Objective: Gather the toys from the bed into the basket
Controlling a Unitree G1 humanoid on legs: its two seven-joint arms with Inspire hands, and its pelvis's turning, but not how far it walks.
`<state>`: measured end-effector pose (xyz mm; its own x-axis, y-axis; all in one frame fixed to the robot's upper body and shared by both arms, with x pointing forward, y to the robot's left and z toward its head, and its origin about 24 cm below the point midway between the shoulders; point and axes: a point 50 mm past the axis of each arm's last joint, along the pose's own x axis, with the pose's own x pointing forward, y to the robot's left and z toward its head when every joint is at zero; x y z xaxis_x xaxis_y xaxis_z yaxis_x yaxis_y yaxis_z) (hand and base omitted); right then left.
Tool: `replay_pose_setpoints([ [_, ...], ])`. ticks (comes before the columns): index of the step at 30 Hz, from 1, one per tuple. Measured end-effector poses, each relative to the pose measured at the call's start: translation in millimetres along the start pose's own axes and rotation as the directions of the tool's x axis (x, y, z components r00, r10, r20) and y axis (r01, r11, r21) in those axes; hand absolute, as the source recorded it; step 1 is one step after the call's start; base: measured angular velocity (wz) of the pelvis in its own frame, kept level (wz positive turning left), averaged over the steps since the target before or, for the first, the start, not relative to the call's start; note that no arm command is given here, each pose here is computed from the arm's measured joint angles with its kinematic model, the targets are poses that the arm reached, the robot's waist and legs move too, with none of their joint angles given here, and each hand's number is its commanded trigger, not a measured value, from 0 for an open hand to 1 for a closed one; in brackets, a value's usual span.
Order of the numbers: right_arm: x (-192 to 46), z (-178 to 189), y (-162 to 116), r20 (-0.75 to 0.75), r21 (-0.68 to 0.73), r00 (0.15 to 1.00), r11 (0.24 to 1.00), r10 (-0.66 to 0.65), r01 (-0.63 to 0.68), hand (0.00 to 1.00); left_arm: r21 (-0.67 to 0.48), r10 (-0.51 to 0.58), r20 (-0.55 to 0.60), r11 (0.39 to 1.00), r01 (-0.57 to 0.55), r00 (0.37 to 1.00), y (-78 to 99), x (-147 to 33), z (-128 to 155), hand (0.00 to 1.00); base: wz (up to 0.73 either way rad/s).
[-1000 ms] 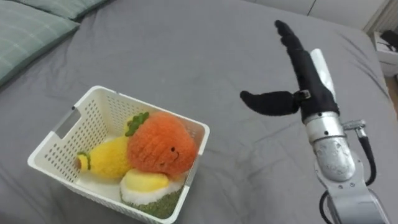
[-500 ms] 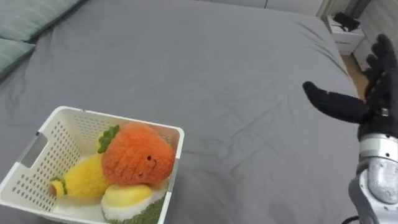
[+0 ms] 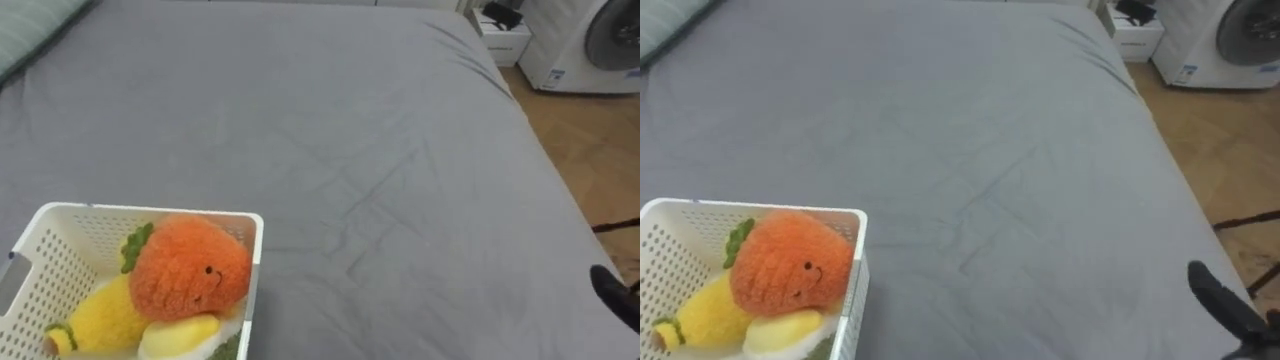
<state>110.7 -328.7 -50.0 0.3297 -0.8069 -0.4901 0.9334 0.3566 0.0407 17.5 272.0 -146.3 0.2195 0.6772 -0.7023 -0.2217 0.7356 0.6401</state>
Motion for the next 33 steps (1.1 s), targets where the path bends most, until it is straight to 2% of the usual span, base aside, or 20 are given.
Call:
replay_pose_setpoints([
  [4, 8.1, -24.1, -38.1, -0.131, 0.076, 0.975, 0.979, -0.178, 0.189, 0.0, -0.019, 0.002, 0.001, 1.0, -0.002, 1.0, 1.3, 0.0, -1.2, 0.0, -0.02],
  [6, 6.6, -47.6, -67.3, -0.222, 0.029, 0.929, 0.95, -0.296, 0.31, 0.0, -0.03, -0.008, -0.009, 1.0, 0.008, 1.0, 1.3, -0.1, -3.9, 0.0, 0.0],
  [9, -1.1, -67.7, -93.2, -0.285, -0.045, 0.869, 0.911, -0.405, 0.409, 0.0, -0.036, -0.032, -0.009, 0.999, 0.031, 0.999, 0.4, 0.1, -3.5, 0.0, -0.07],
  [16, -18.8, -102.3, -126.3, -0.411, -0.152, 0.755, 0.855, -0.511, 0.496, 0.0, -0.041, -0.077, -0.003, 0.996, 0.077, 0.997, 2.4, 1.8, -2.5, 0.0, 0.02],
  [19, -32.7, -121.9, -134.2, -0.481, -0.22, 0.734, 0.876, -0.48, 0.429, 0.0, -0.056, -0.086, -0.02, 0.995, 0.085, 0.996, 3.4, 2.6, -5.0, 0.0, 0.04],
  [23, -41.7, -140.3, -123.5, -0.56, -0.38, 0.749, 0.913, -0.354, 0.148, 0.0, -0.036, -0.097, -0.041, 0.995, 0.095, 0.994, 2.1, 1.5, -9.8, 0.0, -0.02],
  [26, -41.7, -145.2, -111.2, -0.596, -0.421, 0.76, 0.907, -0.259, -0.021, 0.0, -0.019, -0.11, -0.064, 0.994, 0.109, 0.992, -0.2, 1.2, -12.4, 0.0, 0.0],
  [28, -40.6, -148.2, -98.9, -0.622, -0.458, 0.757, 0.877, -0.2, -0.145, 0.0, -0.006, -0.12, -0.077, 0.993, 0.12, 0.99, -1.2, 0.5, -15.0, 0.0, 0.02],
  [30, -39.0, -151.7, -80.6, -0.652, -0.52, 0.748, 0.792, -0.125, -0.321, 0.0, 0.017, -0.129, -0.096, 0.991, 0.131, 0.987, -3.8, -0.6, -16.4, 0.0, 0.04],
  [33, -37.7, -153.8, -62.6, -0.677, -0.552, 0.734, 0.698, -0.056, -0.456, 0.0, 0.012, -0.139, -0.101, 0.99, 0.141, 0.985, -8.6, -1.5, -13.8, 0.0, 0.02],
])
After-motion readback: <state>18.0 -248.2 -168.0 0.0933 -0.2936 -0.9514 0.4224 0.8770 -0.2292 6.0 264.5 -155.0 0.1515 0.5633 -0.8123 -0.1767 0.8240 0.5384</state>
